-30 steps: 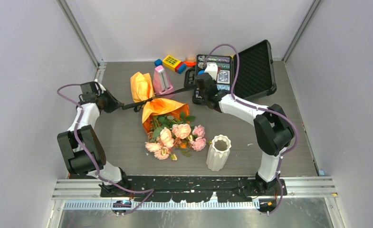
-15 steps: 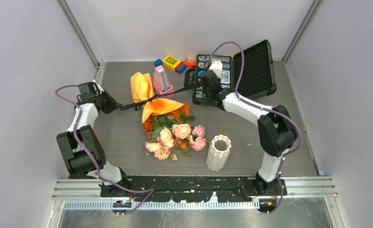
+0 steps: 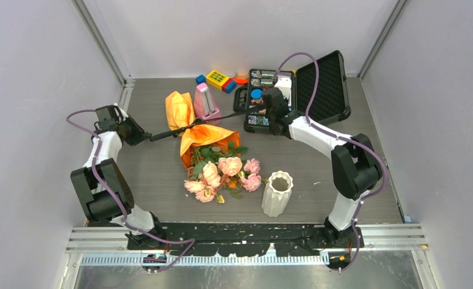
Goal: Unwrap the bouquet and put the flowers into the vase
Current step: Untie the ribbon from the wrapping paper.
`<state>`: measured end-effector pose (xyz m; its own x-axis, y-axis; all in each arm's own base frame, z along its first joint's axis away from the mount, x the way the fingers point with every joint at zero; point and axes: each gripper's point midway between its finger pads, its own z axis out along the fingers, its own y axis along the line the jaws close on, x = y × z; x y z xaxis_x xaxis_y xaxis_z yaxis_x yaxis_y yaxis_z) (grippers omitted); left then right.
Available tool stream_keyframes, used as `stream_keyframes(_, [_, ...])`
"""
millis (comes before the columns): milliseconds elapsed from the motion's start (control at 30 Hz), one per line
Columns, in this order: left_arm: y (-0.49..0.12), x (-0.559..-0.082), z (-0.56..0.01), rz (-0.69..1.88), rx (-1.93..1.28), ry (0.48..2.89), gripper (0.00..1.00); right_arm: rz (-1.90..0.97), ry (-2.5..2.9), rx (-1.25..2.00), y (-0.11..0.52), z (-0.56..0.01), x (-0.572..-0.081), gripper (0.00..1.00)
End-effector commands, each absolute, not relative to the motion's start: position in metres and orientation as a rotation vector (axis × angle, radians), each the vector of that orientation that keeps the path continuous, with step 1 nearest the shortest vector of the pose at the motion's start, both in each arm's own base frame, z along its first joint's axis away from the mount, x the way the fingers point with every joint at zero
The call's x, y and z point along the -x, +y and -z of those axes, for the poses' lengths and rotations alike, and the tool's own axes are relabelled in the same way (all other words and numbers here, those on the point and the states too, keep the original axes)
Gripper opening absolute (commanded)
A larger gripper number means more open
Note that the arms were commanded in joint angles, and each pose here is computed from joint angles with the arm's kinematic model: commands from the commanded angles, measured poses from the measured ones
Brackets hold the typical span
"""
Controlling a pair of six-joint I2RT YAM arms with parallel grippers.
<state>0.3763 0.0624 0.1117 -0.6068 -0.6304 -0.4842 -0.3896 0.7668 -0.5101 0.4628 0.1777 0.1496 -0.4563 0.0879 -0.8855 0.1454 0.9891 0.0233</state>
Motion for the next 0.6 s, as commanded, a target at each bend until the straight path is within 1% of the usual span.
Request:
stream_keyframes(0, [0.075, -0.384, -0.140, 0.427, 0.717, 2.226, 0.00, 0.020, 1.961, -0.240, 0.170, -0.184, -0.466, 0.00])
stream_keyframes(233, [0.084, -0.378, -0.145, 0.346, 0.707, 2.228, 0.00, 0.028, 1.961, -0.263, 0.158, -0.186, -0.465, 0.00])
stream_keyframes(567, [0.090, -0.377, -0.149, 0.352, 0.725, 2.209, 0.00, 0.020, 1.959, -0.300, 0.144, -0.188, -0.464, 0.00])
